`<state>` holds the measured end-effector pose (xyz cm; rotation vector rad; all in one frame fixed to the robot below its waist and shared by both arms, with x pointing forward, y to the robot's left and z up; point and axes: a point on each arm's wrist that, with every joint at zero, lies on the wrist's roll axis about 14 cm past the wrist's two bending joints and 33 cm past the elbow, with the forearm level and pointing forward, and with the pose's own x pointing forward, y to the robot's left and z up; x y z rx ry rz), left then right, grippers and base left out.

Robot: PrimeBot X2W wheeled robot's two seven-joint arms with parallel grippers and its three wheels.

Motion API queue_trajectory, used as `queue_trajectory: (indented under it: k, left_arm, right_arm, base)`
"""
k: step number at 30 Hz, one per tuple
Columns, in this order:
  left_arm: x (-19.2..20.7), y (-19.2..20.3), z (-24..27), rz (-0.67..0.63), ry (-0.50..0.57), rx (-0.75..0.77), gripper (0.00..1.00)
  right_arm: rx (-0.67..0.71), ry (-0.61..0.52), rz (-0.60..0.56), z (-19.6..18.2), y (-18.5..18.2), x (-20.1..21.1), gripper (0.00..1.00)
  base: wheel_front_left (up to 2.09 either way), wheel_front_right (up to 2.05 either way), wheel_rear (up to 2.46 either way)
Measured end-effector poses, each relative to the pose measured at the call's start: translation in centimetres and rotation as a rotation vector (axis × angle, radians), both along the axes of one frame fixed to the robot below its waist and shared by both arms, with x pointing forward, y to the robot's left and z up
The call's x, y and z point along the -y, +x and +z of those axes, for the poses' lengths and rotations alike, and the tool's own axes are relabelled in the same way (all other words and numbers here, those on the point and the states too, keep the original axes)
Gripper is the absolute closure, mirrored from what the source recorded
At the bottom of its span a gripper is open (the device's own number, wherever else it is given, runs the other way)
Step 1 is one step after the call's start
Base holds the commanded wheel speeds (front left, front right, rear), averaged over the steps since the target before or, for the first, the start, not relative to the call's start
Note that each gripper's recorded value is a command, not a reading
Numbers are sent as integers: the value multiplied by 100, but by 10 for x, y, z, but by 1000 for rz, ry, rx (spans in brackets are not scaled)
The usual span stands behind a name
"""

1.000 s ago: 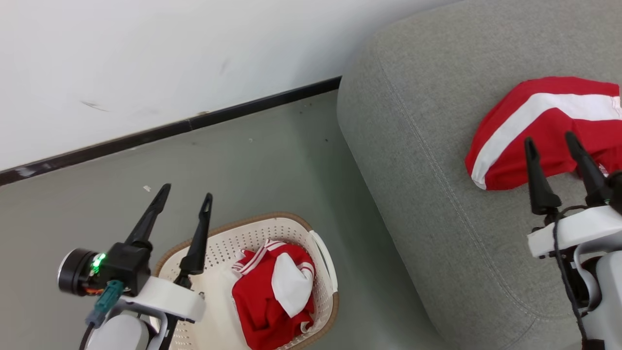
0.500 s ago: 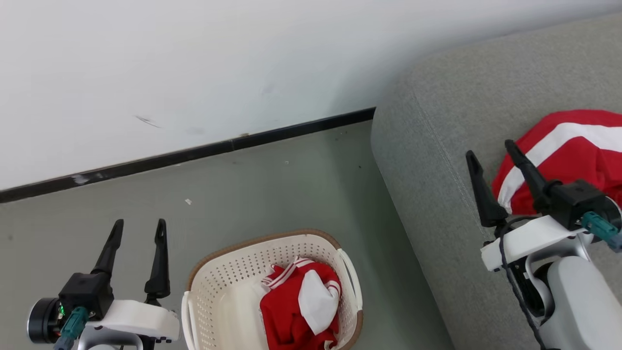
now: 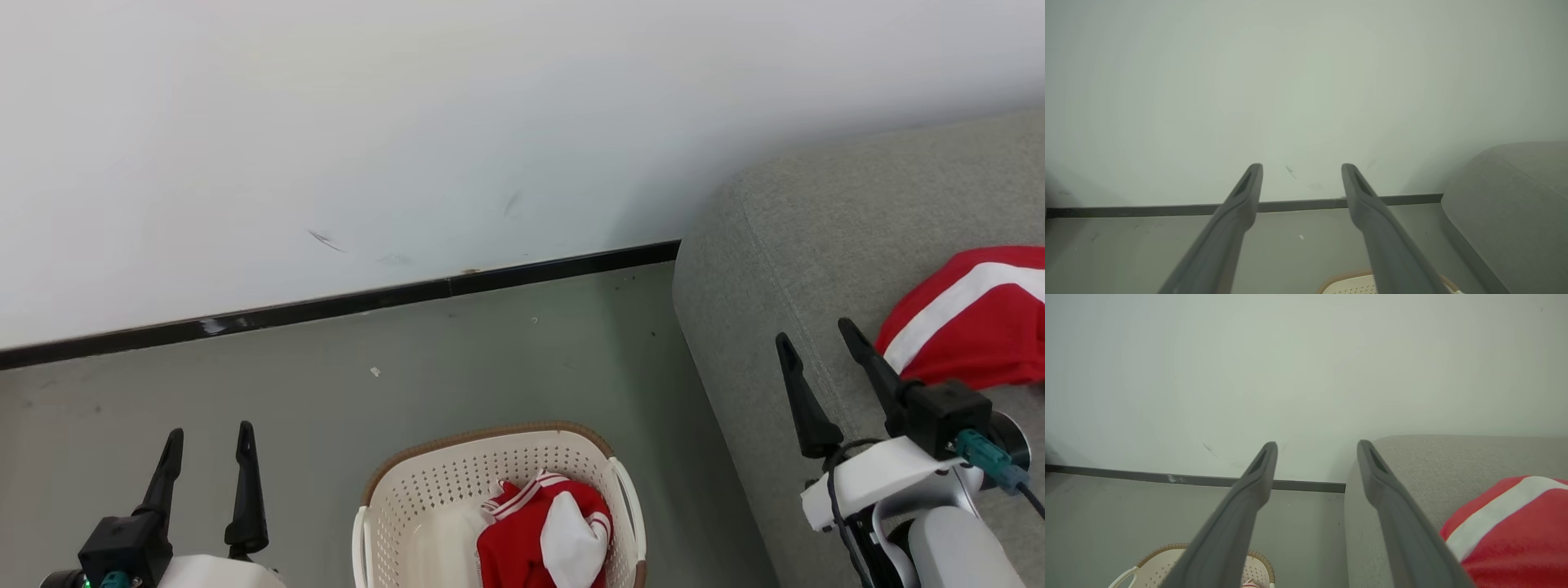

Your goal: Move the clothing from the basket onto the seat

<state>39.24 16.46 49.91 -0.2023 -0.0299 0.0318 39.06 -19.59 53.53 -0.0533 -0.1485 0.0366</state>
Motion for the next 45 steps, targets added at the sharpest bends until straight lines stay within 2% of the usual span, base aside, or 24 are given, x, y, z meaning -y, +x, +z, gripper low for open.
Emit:
queue_trajectory:
  k: [8,19,33,45]
  left_arm:
    - [-16,-22,8,47,18,21,0]
    - [-15,-45,12,28,23,41,0]
    - [-16,-58,18,17,38,68,0]
    - [-15,-62,14,10,36,59,0]
  right_arm:
    - [-23,17,26,-10,-21,-14,0]
    - [-6,20,28,-7,-42,-17,0]
    - [10,52,33,-4,-62,-19,0]
    - [20,68,42,-1,-64,-22,0]
  base:
    - [0,0,0]
    - [0,0,0]
    - [0,0,0]
    - [0,0,0]
